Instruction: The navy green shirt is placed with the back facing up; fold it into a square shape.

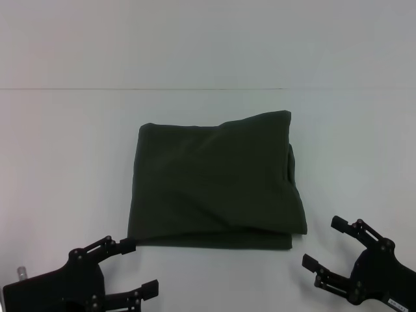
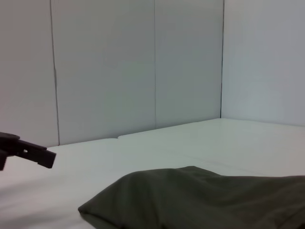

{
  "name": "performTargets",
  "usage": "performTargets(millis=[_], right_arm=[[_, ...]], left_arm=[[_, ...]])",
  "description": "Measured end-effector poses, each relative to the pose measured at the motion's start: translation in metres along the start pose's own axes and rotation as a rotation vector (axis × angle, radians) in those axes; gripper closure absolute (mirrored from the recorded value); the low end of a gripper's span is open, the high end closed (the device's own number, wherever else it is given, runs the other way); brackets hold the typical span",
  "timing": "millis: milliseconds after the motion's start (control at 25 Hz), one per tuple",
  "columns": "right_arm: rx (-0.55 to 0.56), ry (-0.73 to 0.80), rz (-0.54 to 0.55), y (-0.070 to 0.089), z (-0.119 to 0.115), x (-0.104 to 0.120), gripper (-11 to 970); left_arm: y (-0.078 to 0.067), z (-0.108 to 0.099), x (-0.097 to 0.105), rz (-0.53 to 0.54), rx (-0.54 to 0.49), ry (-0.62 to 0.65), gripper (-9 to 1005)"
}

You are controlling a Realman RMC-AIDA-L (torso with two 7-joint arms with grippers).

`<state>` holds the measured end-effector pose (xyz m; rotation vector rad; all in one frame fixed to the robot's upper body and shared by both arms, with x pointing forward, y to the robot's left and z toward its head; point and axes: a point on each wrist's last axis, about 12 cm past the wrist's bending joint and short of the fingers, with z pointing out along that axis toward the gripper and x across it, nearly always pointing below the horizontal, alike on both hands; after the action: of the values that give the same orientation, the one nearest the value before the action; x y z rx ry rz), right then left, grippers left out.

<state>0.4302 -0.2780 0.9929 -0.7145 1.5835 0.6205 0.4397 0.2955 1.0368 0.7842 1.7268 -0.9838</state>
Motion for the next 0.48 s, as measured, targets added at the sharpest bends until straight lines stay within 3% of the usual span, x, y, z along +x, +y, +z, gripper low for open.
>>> performTargets(millis=[480], right_arm=[[-0.009,0.003,-0.001,0.0001,0.0012,-0.0003,13]], left_arm=[[-0.0035,-0.0019,0.0007,-0.008,0.017,-0.008,55]])
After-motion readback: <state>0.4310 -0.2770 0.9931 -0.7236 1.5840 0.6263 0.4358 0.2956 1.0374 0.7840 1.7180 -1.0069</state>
